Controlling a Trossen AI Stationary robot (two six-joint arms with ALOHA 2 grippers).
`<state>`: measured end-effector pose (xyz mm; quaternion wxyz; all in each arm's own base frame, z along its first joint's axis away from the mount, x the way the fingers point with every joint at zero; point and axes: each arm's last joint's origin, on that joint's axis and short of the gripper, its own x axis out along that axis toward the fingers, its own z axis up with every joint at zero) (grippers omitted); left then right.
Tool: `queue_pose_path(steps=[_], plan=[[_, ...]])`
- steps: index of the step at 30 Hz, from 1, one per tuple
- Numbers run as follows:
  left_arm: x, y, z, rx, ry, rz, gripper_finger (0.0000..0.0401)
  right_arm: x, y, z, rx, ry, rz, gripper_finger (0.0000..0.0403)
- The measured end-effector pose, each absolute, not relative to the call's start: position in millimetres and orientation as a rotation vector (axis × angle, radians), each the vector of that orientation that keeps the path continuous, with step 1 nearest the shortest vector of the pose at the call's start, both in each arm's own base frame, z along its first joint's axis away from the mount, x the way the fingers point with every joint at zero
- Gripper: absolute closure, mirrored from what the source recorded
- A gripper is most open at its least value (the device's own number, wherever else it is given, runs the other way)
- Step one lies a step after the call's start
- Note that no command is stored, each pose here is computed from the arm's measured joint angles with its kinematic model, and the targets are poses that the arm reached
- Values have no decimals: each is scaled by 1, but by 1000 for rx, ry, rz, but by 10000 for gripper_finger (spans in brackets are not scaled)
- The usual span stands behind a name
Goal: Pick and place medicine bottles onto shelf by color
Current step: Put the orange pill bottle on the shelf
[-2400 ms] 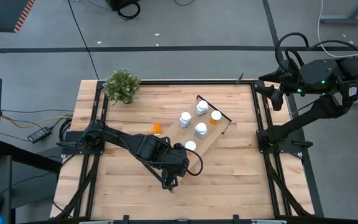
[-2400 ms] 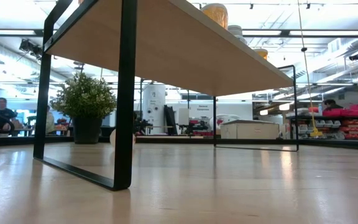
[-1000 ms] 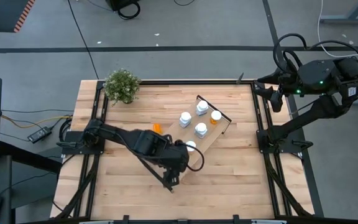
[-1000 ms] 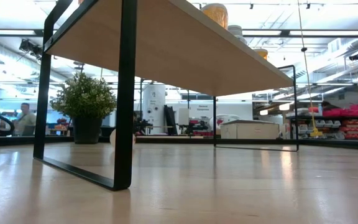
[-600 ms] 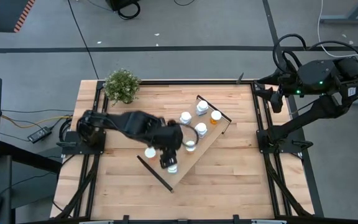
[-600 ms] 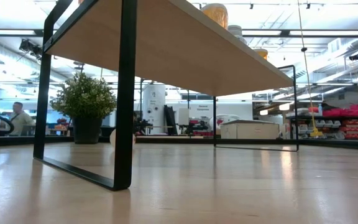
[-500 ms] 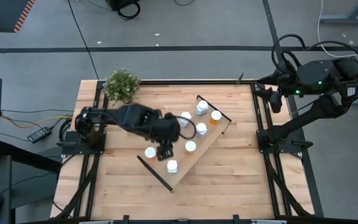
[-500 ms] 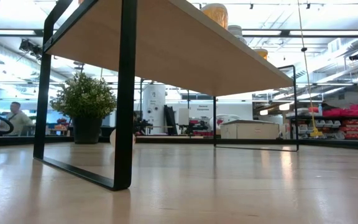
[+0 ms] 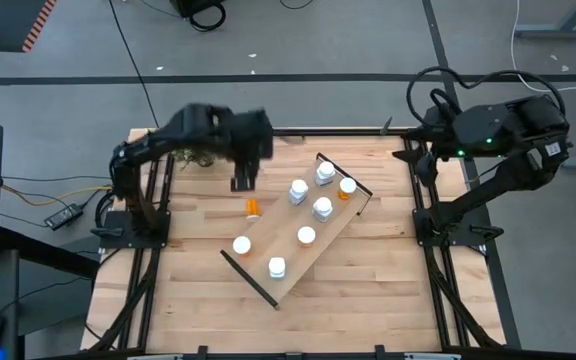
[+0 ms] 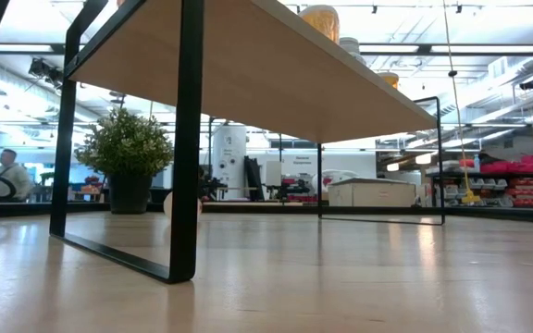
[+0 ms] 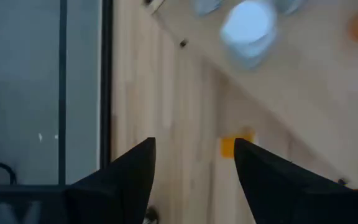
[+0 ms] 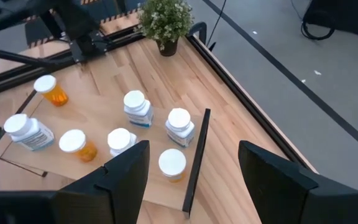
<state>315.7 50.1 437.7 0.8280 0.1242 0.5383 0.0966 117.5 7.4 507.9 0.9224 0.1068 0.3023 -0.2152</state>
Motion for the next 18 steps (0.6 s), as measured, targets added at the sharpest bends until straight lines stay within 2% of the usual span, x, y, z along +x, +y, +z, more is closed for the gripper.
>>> queue_pose_path(steps=[5,10,15,18], plan=[[286,93,433,158,1173,183,195,126,8,506,262,616,-499,150],[253,118,422,143,1119,188,218,135,8,504,221,618,-551,150],[226,122,382,76,1047,188,229,146,9,501,79,665,-541,150],[220,118,353,114,1002,180,226,153,10,499,17,697,-524,150]])
